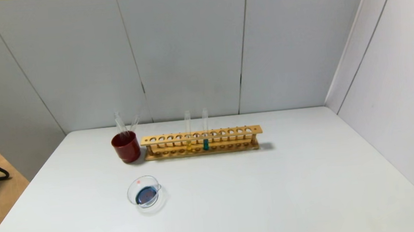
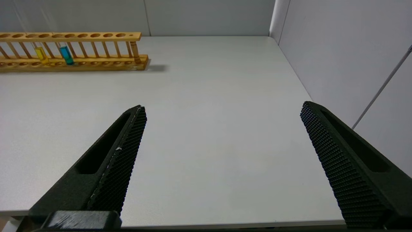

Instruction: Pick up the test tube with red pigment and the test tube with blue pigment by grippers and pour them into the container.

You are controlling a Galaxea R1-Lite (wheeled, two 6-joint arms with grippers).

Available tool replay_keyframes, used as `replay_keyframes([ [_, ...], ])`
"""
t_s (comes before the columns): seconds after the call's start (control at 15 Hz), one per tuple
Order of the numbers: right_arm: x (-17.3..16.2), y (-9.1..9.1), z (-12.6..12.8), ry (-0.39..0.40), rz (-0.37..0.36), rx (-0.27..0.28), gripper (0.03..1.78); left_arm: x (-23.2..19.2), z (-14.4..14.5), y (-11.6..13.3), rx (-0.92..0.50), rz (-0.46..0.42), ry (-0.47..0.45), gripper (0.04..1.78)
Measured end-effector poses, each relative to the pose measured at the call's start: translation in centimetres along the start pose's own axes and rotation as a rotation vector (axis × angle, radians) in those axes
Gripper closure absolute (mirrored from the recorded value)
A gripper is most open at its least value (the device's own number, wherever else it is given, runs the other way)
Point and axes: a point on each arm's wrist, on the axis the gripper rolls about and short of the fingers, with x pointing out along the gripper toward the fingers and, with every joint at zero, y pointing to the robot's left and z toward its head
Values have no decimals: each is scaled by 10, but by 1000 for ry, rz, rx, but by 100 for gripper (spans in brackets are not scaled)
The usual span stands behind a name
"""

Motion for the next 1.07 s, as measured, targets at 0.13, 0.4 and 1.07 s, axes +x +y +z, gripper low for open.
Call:
replay_keyframes([
  [0.13,0,0,0,0,0,0,6,-39,-14,0,-4,27,-29,8],
  [0.4,0,0,0,0,0,0,6,-93,-48,-4,-33,68,-35,8],
  [1.07,0,0,0,0,0,0,6,-118,-181,-25,-21,16,-52,8],
])
